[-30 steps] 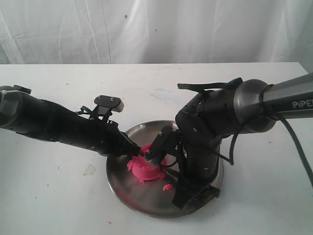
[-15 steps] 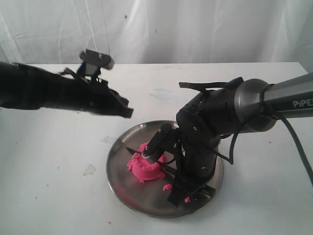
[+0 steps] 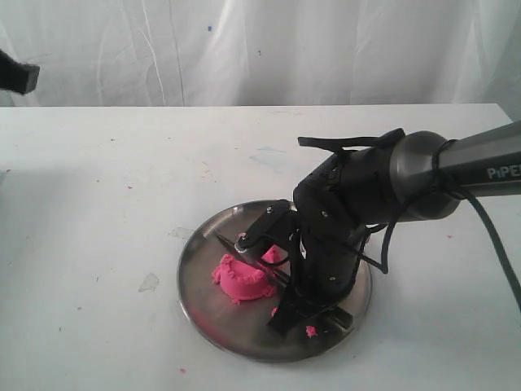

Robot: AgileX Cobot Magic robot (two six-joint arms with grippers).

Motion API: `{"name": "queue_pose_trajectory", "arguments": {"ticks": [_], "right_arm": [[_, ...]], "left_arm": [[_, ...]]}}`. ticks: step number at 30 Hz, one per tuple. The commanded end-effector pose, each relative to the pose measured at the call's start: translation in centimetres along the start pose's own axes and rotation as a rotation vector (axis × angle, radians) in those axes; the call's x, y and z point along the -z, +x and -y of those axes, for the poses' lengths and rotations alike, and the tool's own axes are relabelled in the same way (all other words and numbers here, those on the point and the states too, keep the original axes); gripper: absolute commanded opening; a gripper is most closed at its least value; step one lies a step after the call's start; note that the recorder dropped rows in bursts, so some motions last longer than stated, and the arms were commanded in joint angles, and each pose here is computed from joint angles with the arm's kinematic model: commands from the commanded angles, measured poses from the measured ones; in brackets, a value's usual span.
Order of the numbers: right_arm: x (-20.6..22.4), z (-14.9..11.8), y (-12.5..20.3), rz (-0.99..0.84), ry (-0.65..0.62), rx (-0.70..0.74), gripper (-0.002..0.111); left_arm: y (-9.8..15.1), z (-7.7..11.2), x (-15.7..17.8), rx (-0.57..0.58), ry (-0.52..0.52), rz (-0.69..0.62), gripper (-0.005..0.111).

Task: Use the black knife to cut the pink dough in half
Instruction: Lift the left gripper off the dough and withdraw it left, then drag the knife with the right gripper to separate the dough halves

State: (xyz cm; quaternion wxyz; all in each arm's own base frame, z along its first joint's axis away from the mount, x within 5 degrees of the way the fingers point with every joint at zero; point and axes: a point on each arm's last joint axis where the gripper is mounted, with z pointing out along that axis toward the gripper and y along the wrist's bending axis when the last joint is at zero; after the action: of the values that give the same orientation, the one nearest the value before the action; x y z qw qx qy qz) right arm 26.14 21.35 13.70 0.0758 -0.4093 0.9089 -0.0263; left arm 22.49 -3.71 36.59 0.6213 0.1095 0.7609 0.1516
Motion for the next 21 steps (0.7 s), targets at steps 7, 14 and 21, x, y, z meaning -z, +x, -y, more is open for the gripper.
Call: {"name": "queue_pose_trajectory", "arguments": {"ticks": [7, 14, 21], "right_arm": [[-0.3, 1.8, -0.2, 0.036, 0.087, -0.107, 0.0], [-0.2, -0.2, -0.6, 0.067, -0.132, -0.038, 0.0], [0.0, -1.3, -0.6, 0.078, -0.253, 0.035, 0.0]], "left_arm": [[8.3, 4.5, 3.5, -0.055, 0.373, -0.011, 0.0], [8.4, 4.3, 3.4, -0.073, 0.352, -0.019, 0.0], [8.4, 4.3, 3.4, -0.073, 0.352, -0.019, 0.0]]}}
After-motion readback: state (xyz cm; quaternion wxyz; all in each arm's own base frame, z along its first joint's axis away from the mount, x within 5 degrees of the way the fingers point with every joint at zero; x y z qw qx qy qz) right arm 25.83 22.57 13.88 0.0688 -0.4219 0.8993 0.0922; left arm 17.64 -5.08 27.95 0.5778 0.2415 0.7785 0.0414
